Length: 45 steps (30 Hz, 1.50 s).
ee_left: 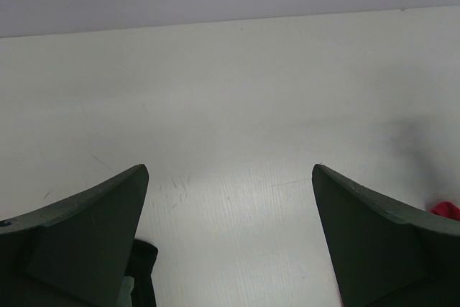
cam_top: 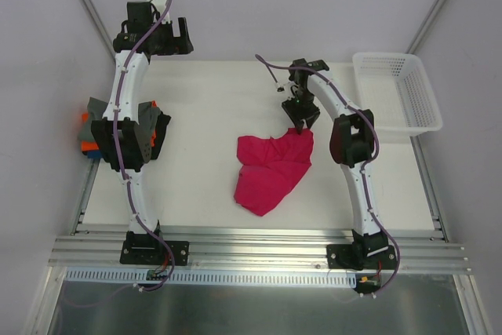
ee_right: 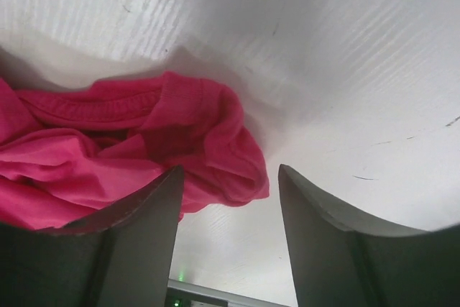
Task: Fold and stack the t-shirts
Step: Flatten out the tshirt
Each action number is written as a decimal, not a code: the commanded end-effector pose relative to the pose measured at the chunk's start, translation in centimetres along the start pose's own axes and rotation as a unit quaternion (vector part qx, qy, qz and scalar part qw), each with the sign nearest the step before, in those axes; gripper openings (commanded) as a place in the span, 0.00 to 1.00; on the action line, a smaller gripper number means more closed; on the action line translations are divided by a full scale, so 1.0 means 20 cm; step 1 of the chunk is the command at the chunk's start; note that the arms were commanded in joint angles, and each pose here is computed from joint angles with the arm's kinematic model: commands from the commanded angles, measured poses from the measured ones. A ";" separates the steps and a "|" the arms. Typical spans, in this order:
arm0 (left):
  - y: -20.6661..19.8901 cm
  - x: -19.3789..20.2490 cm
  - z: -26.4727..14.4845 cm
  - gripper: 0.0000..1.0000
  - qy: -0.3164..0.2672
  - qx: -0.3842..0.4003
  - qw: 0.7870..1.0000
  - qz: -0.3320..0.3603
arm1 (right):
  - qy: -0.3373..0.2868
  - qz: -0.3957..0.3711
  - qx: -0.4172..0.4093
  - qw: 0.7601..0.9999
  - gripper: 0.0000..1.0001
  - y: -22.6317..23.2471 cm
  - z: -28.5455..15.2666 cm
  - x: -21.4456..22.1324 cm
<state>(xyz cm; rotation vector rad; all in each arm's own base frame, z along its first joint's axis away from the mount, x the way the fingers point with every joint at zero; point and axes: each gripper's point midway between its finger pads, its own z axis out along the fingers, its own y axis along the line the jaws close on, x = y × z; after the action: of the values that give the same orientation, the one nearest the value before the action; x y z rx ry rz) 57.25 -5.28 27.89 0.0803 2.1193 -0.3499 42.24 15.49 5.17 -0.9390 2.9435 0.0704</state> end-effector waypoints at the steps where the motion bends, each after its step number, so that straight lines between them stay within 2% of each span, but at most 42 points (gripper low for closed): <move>1: -0.10 -0.17 -0.12 0.99 -0.048 0.026 0.999 0.004 | 0.008 -0.003 -0.025 1.000 0.42 0.06 -0.04 0.03; 4: -0.10 -0.17 -0.12 0.99 -0.049 0.026 0.998 0.006 | -0.008 0.002 -0.022 1.000 0.01 0.06 -0.07 -0.01; 7: -0.09 -0.17 -0.13 0.99 -0.049 0.017 0.999 0.009 | -0.050 0.006 0.002 0.999 0.01 0.01 -0.17 -0.09; 10: -0.08 -0.15 -0.14 0.99 -0.045 0.012 0.999 0.010 | -0.160 0.009 0.048 0.986 0.01 -0.05 -0.46 -0.26; 12: -0.08 -0.15 -0.14 0.99 -0.044 0.009 0.999 0.009 | -0.261 0.006 0.083 0.962 0.00 -0.09 -0.75 -0.39; 13: -0.07 -0.15 -0.14 0.99 -0.044 0.008 0.999 0.008 | -0.325 0.004 0.114 0.939 0.01 -0.13 -0.90 -0.49; 16: -0.07 -0.15 -0.13 0.99 -0.047 0.006 0.999 0.009 | -0.428 -0.009 0.147 0.891 0.01 -0.13 -1.26 -0.57; 19: -0.07 -0.16 -0.13 0.99 -0.048 0.004 0.999 0.008 | -0.528 -0.007 0.173 0.832 0.01 -0.10 -1.66 -0.62; 20: -0.07 -0.15 -0.13 0.99 -0.047 0.005 0.999 0.007 | -0.570 -0.017 0.176 0.802 0.01 -0.06 -1.80 -0.66; 22: -0.07 -0.15 -0.13 0.99 -0.047 0.003 0.999 0.006 | -0.621 -0.030 0.195 0.759 0.01 0.00 -2.05 -0.63; 23: -0.07 -0.15 -0.14 0.99 -0.046 0.003 0.999 0.006 | -0.651 -0.038 0.220 0.726 0.01 0.00 -2.19 -0.64; 26: -0.07 -0.15 -0.13 0.99 -0.046 0.002 0.999 0.006 | -0.706 -0.041 0.251 0.661 0.01 0.07 -2.48 -0.57; 27: -0.07 -0.16 -0.14 0.99 -0.047 0.002 0.999 0.008 | -0.713 -0.043 0.255 0.651 0.01 0.09 -2.53 -0.56; 28: -0.07 -0.16 -0.14 0.99 -0.048 -0.001 0.999 0.009 | -0.716 -0.040 0.259 0.647 0.01 0.09 -2.55 -0.55; 29: -0.07 -0.15 -0.13 0.99 -0.045 -0.002 0.999 0.009 | -0.707 -0.045 0.255 0.658 0.00 0.10 -2.51 -0.53; 31: -0.10 -0.14 -0.12 0.99 -0.044 0.002 0.999 0.010 | -0.673 -0.060 0.248 0.694 0.01 0.11 -2.35 -0.55; 32: -0.11 -0.14 -0.11 0.99 -0.045 0.004 0.999 0.011 | -0.647 -0.052 0.245 0.720 0.01 0.09 -2.23 -0.56; 35: -0.12 -0.16 -0.12 0.99 -0.048 0.006 0.999 0.015 | -0.667 -0.021 0.236 0.706 0.01 0.08 -2.31 -0.50; 36: -0.12 -0.16 -0.12 0.99 -0.049 0.004 0.999 0.015 | -0.660 -0.028 0.227 0.715 0.01 0.10 -2.28 -0.51; 37: -0.12 -0.16 -0.12 0.99 -0.048 0.003 0.999 0.015 | -0.639 -0.052 0.216 0.736 0.01 0.13 -2.18 -0.52; 38: -0.11 -0.16 -0.12 0.99 -0.050 0.001 0.999 0.016 | -0.606 -0.072 0.200 0.767 0.01 0.16 -2.05 -0.50; 39: -0.11 -0.17 -0.12 0.99 -0.052 0.001 0.999 0.016 | -0.591 -0.065 0.190 0.781 0.01 0.17 -1.96 -0.50; 40: -0.11 -0.17 -0.12 0.99 -0.052 -0.003 0.998 0.018 | -0.607 -0.035 0.166 0.777 0.01 0.19 -2.01 -0.47; 41: -0.10 -0.18 -0.12 0.99 -0.055 -0.005 0.998 0.020 | -0.628 -0.025 0.157 0.762 0.01 0.20 -2.07 -0.47; 43: -0.09 -0.18 -0.12 0.99 -0.055 -0.013 0.998 0.022 | -0.640 -0.029 0.159 0.751 0.01 0.23 -2.14 -0.47; 45: -0.09 -0.18 -0.13 0.99 -0.056 -0.013 0.998 0.022 | -0.619 -0.043 0.147 0.770 0.01 0.25 -2.07 -0.44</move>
<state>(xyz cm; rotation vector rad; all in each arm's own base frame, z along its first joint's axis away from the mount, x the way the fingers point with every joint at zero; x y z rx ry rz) 57.37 -6.50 27.91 0.0846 2.1153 -0.3357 48.11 22.31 41.33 -0.6309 1.7256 0.0569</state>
